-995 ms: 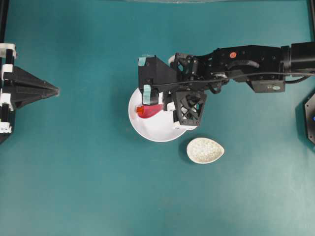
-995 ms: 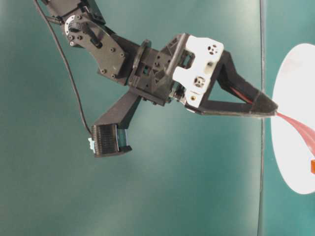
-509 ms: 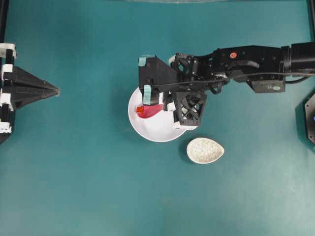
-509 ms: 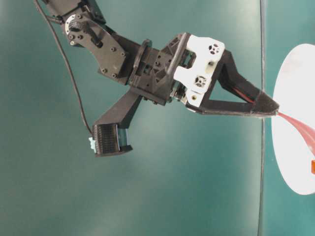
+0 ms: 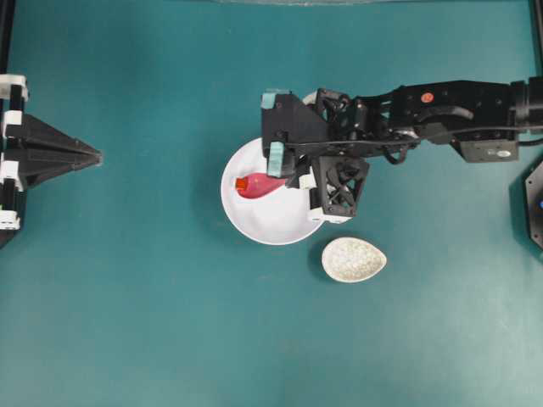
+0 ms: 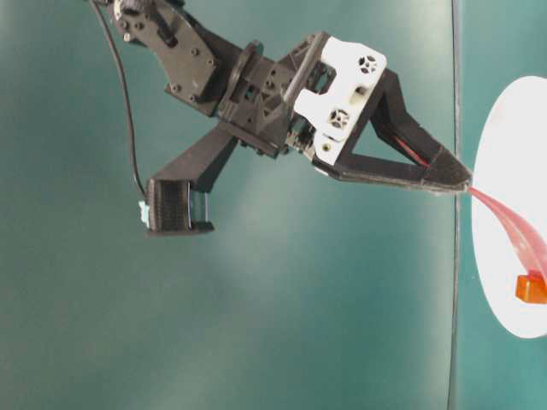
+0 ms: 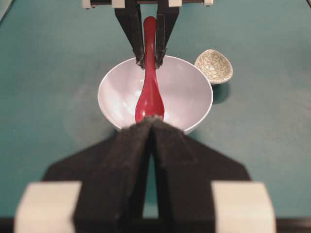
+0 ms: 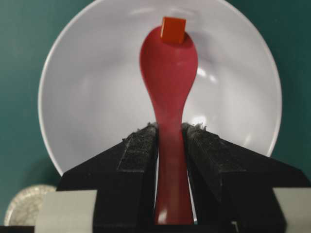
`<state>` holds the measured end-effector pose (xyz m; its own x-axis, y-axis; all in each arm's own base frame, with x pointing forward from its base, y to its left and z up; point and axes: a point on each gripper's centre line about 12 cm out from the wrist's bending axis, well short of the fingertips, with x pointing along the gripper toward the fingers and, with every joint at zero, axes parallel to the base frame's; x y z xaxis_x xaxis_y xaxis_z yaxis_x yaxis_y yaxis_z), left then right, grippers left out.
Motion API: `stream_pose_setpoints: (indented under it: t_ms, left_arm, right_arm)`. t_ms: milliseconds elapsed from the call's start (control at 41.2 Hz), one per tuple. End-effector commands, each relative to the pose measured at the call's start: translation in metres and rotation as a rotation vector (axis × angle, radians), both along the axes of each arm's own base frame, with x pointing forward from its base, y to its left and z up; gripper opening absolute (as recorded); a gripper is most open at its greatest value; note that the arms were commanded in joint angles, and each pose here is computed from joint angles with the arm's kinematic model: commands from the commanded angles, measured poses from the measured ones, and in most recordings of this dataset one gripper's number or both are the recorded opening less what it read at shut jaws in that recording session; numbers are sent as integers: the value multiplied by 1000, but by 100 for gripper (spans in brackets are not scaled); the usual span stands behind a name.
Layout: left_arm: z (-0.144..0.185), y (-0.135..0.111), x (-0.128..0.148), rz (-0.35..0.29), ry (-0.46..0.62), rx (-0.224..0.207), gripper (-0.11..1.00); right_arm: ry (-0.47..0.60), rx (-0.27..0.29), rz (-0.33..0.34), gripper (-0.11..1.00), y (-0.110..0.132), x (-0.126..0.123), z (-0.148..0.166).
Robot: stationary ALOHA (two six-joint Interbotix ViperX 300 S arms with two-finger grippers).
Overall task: Grip the spoon and scoop the red block from the bowl with right arm.
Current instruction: 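Lift the spoon with the red cube out of the bowl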
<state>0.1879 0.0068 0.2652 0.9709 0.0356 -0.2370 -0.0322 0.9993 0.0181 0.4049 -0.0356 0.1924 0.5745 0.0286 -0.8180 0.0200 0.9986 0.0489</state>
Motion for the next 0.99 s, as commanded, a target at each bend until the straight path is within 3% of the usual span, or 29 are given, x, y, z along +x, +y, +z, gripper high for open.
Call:
stream_pose_setpoints:
  t_ms: [0,485,970]
  left_arm:
    - [9,1,2,3,-26,7,2]
    - [9,1,2,4,-27,6,2]
    - [11,1,2,6,-35,-3,2]
  right_arm:
    - [-92,0,-15,25,1,-1,21]
    - [-321,-35,-74,25,1,-32,28]
    - [-443,-7,-134,25,18,-72,4]
